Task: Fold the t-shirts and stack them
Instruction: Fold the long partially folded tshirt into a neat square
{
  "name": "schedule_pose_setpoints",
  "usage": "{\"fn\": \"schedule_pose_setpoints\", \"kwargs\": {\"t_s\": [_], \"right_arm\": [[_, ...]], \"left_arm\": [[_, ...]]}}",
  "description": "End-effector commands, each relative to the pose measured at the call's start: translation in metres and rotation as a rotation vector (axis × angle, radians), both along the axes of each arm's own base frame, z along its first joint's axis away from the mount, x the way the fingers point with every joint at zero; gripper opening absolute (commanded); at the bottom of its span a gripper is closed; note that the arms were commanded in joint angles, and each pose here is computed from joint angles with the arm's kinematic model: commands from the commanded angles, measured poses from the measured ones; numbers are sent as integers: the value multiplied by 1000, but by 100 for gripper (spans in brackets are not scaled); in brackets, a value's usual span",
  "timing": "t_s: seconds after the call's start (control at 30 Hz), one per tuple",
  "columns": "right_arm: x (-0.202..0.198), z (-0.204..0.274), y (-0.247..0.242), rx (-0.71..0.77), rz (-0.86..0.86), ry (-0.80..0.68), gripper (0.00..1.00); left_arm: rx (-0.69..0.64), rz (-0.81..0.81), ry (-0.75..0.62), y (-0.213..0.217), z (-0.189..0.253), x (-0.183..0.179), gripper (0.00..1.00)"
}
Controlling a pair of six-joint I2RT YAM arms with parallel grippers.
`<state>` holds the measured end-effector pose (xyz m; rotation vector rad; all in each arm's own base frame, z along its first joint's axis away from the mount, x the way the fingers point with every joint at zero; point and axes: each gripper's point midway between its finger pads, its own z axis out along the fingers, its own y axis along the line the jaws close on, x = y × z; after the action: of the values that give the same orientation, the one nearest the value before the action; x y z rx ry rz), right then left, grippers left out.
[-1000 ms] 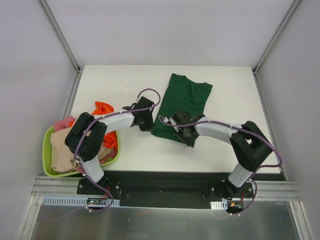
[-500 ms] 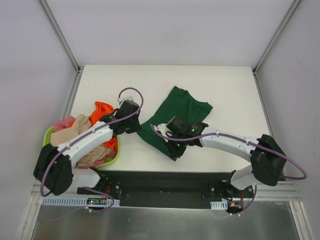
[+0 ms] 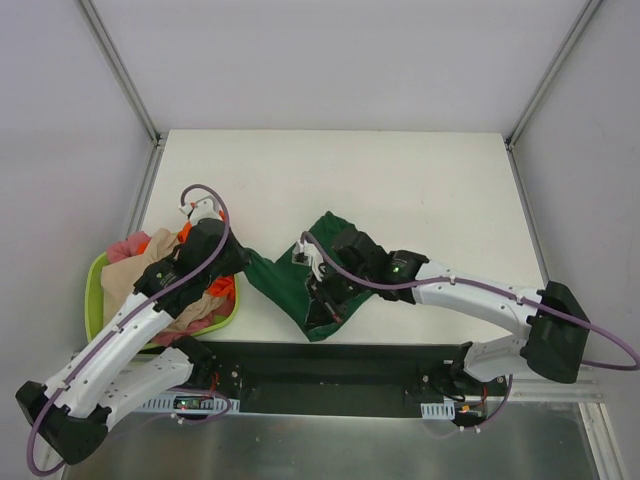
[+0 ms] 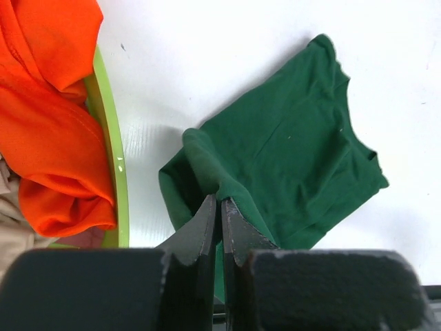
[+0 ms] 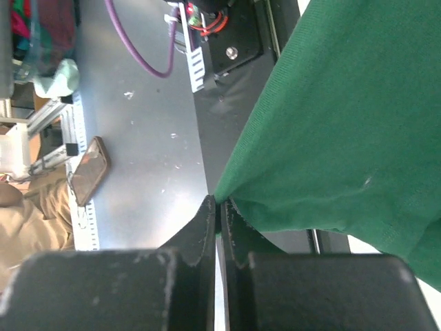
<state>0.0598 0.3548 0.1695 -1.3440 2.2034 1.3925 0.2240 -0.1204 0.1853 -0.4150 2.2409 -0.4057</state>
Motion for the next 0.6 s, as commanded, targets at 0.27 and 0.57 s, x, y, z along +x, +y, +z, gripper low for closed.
{"fn": "schedule_pose_setpoints", "kwargs": {"t_s": [0.27, 0.57], "right_arm": [[21, 26, -28, 68, -175, -34, 0], [81, -2, -94, -51, -507, -81, 0]], "left_arm": [[23, -19, -92, -14, 38, 36, 0], [27, -93, -106, -56, 47, 88, 0]]}}
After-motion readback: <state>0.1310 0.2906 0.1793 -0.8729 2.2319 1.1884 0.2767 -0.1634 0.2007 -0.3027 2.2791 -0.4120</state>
